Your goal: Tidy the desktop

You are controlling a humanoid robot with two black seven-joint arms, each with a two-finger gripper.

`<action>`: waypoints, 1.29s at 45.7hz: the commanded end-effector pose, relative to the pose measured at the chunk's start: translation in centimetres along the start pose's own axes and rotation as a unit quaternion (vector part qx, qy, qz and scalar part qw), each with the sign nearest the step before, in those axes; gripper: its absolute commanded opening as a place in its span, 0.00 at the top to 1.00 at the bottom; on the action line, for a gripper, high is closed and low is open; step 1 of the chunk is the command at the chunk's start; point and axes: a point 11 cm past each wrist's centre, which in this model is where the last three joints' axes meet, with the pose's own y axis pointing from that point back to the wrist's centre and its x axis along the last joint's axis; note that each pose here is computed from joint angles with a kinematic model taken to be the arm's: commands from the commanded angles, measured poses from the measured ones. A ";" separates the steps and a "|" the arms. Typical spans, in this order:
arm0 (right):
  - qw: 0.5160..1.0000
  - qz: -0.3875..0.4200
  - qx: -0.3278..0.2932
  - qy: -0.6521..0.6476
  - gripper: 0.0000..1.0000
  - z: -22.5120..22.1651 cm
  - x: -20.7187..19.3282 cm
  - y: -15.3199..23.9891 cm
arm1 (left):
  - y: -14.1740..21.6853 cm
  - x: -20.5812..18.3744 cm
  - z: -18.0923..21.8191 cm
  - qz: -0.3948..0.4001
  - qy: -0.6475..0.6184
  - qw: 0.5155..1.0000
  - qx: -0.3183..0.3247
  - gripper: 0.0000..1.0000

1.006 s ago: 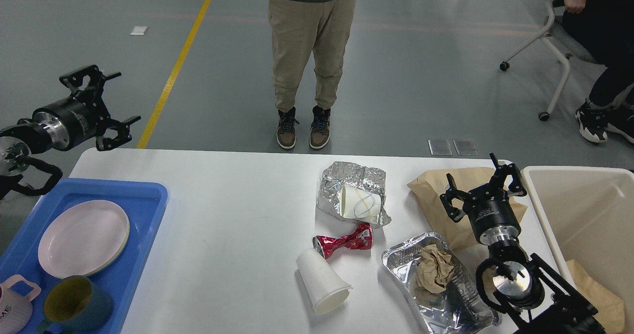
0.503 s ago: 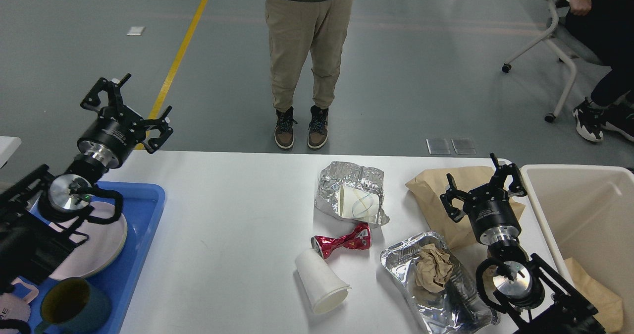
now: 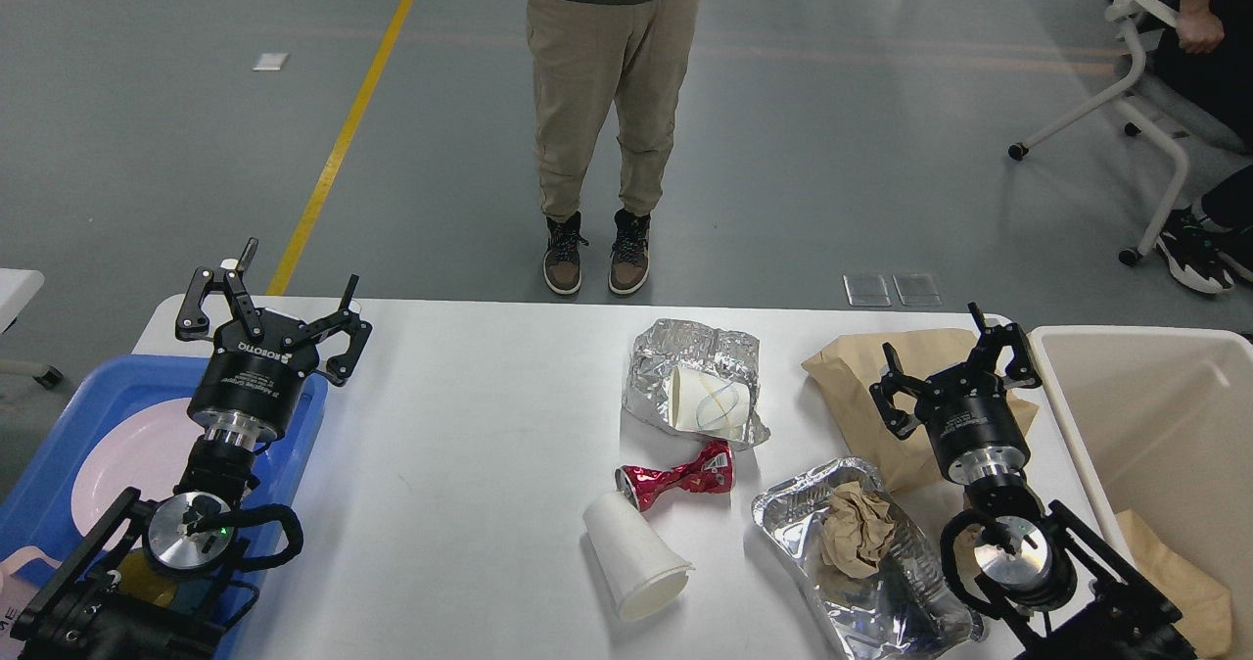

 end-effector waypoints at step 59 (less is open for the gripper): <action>1.000 0.001 0.000 0.000 0.00 0.1 0.0 0.0 | -0.8 3.7 -2.6 0.033 0.063 0.997 -0.020 0.04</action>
